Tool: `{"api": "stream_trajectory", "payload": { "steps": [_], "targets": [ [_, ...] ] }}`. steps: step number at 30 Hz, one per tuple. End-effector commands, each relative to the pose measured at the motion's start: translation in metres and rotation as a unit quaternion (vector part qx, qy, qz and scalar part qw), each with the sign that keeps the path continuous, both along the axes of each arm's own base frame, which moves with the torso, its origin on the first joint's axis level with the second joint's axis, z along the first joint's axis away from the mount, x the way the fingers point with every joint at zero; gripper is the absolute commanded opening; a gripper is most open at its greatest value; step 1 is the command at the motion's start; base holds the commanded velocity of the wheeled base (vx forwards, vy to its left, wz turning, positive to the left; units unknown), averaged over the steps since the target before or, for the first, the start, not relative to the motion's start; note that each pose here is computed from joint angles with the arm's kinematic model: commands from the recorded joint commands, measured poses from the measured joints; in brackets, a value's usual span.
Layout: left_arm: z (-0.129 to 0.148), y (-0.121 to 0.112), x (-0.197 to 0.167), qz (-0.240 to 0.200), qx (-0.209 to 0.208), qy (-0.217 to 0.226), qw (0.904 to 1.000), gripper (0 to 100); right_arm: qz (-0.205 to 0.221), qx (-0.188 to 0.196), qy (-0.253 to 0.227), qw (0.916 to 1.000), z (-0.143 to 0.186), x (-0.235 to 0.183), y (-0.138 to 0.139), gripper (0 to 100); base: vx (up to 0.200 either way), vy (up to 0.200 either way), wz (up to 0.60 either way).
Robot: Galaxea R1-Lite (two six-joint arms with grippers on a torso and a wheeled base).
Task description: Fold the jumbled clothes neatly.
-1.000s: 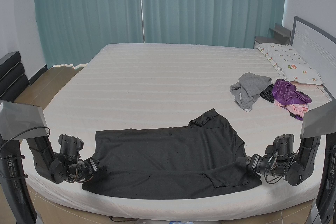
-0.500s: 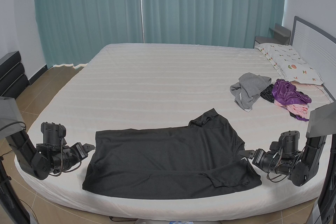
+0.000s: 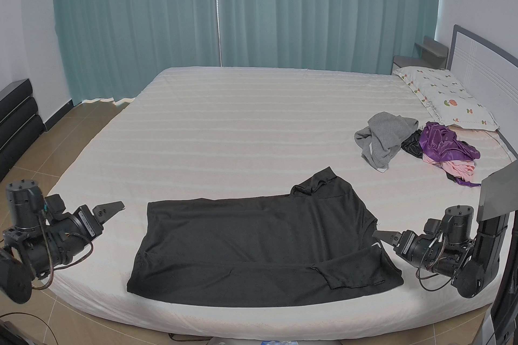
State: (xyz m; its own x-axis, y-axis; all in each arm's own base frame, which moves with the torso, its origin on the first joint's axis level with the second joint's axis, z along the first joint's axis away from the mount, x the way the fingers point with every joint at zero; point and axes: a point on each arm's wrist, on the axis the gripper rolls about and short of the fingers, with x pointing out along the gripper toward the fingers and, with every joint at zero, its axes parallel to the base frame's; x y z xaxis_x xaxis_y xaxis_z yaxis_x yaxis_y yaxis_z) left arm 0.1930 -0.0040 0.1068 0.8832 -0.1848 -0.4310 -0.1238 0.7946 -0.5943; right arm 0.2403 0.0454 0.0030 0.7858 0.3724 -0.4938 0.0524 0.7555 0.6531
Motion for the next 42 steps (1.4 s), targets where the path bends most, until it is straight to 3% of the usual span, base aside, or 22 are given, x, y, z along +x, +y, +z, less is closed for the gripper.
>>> {"api": "stream_trajectory", "payload": {
  "steps": [1,5,15,20,22,26,30,36,42],
  "targets": [
    [0.044,-0.003,-0.073,-0.081,-0.062,-0.152,0.9830,100,0.004,0.003,-0.008,1.0000,0.008,-0.012,0.000,100,0.000,0.000,0.00],
    [0.057,-0.006,-0.097,-0.123,-0.125,-0.180,0.9678,100,0.008,0.003,-0.008,0.9999,0.009,-0.013,0.001,100,0.000,0.000,0.00],
    [0.066,-0.006,-0.116,-0.132,-0.127,-0.212,0.9599,100,0.008,0.002,-0.005,0.9999,0.008,-0.013,0.002,100,0.000,0.000,0.00],
    [0.066,-0.006,-0.110,-0.129,-0.125,-0.202,0.9628,100,0.008,0.002,-0.002,1.0000,0.006,-0.013,0.002,100,0.000,0.000,0.00],
    [0.060,-0.006,-0.099,-0.124,-0.115,-0.178,0.9694,100,0.009,0.001,0.000,1.0000,0.006,-0.014,0.002,100,0.000,0.000,0.00],
    [0.047,-0.004,-0.086,-0.116,-0.073,-0.145,0.9799,100,0.009,0.001,0.001,1.0000,0.006,-0.014,0.002,100,0.000,0.000,0.00],
    [0.041,-0.004,-0.079,-0.123,-0.037,-0.132,0.9828,100,0.009,0.001,0.004,1.0000,0.005,-0.015,0.002,100,0.000,0.000,0.00],
    [0.040,-0.004,-0.076,-0.134,-0.041,-0.124,0.9823,100,0.009,0.001,0.003,1.0000,0.005,-0.014,0.002,100,0.000,0.000,0.00],
    [0.025,-0.004,-0.056,-0.130,-0.051,-0.064,0.9882,100,0.008,0.001,0.004,1.0000,0.003,-0.012,0.002,100,0.000,0.000,0.00]
  ]
}}
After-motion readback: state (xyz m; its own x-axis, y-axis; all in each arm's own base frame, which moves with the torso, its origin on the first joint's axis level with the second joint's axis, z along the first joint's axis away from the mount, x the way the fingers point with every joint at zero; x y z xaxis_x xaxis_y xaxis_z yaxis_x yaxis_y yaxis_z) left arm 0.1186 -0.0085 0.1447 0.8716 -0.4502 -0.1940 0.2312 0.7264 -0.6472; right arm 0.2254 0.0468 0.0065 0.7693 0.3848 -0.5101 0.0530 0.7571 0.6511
